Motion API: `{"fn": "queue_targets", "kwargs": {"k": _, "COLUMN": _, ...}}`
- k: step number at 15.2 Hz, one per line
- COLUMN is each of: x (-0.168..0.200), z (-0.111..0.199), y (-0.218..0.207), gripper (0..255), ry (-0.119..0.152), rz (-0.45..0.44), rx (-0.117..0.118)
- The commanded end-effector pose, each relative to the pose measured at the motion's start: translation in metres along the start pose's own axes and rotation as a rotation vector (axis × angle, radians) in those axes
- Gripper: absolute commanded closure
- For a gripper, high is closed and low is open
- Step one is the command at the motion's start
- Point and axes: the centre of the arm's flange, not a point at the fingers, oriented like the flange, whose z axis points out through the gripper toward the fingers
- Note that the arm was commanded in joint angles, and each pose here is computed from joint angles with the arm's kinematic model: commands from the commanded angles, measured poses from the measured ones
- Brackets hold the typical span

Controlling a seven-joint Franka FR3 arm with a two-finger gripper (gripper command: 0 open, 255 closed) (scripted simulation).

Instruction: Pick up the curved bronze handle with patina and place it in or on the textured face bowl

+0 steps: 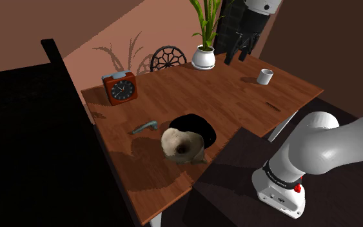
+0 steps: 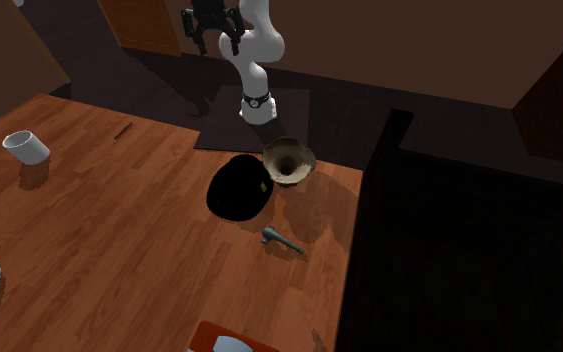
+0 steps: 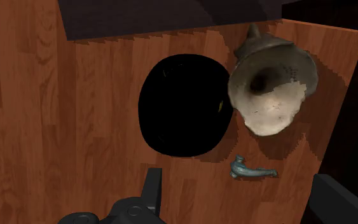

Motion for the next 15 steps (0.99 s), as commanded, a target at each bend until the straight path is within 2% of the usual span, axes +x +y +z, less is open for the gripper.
{"fn": "queue_targets", "kwargs": {"k": 1, "x": 0.0, "z": 0.0, "y": 0.0, "gripper": 0, "ry": 0.0, "rz": 0.0, "rx": 0.0}}
{"fn": "queue_targets", "kwargs": {"k": 15, "x": 0.081, "z": 0.16, "y": -0.053, "gripper": 0, "ry": -0.041, "rz": 0.03, "rx": 0.002}}
